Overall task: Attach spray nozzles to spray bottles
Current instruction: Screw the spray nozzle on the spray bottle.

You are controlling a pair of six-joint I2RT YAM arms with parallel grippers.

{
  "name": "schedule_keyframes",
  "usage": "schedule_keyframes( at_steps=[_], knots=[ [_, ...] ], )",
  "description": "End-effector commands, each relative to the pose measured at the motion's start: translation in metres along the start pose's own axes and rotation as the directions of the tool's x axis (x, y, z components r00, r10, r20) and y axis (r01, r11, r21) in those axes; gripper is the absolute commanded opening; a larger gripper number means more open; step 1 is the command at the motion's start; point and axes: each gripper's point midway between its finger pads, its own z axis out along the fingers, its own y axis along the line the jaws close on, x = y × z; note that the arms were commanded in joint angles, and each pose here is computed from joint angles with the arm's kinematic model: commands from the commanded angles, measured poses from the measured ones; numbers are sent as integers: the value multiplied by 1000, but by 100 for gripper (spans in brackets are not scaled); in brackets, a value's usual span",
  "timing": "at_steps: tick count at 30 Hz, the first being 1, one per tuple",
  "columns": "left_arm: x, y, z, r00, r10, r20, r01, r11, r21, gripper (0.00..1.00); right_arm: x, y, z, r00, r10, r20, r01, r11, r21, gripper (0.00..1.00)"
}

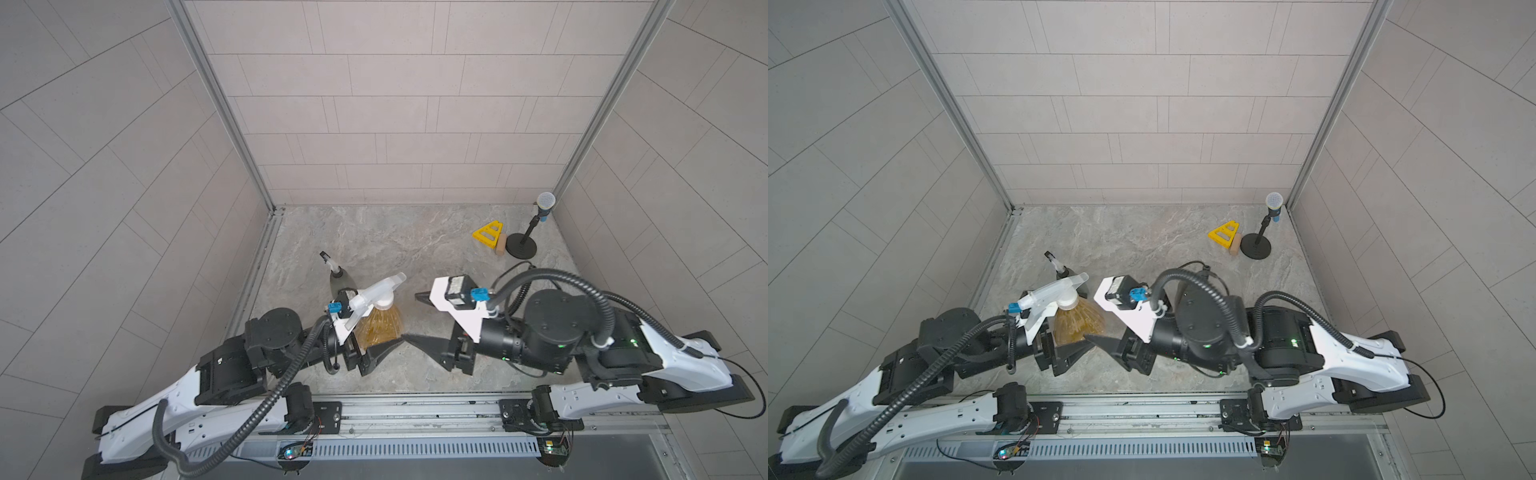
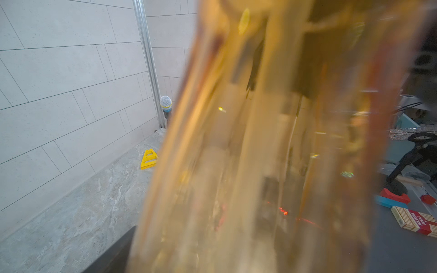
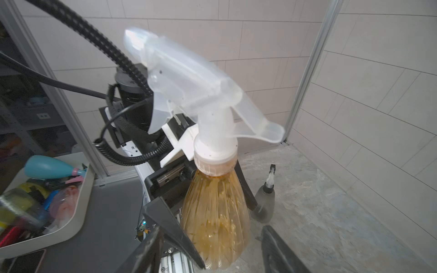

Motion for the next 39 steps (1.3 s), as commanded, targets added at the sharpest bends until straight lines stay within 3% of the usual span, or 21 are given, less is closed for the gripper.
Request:
schedule_keyframes(
  at_steps=[1, 7, 16, 27, 34, 39],
  knots=[
    [-13, -15, -3, 998, -13, 60, 8, 996, 85, 0, -23, 10, -13, 995, 1, 96, 11, 992, -127, 70],
    [-17, -27, -3, 996, -37, 80, 24, 987, 157, 0, -42, 7, -6, 986, 52, 160, -16, 975, -222, 73],
    [-18, -31, -2, 996, -50, 80, 34, 983, 182, 0, -39, 17, 26, 989, 87, 117, -49, 955, -293, 72],
    [-13, -32, 0, 997, -44, 67, 31, 982, 185, 0, -42, 19, 29, 985, 119, 125, -74, 945, -319, 70],
    [-13, -31, 0, 997, -44, 67, 31, 983, 183, 0, -46, 18, 29, 982, 138, 130, -90, 942, -324, 56],
    [-12, -28, 1, 997, -45, 63, 33, 986, 166, 0, -43, 15, 31, 980, 153, 124, -108, 945, -310, 37]
  ],
)
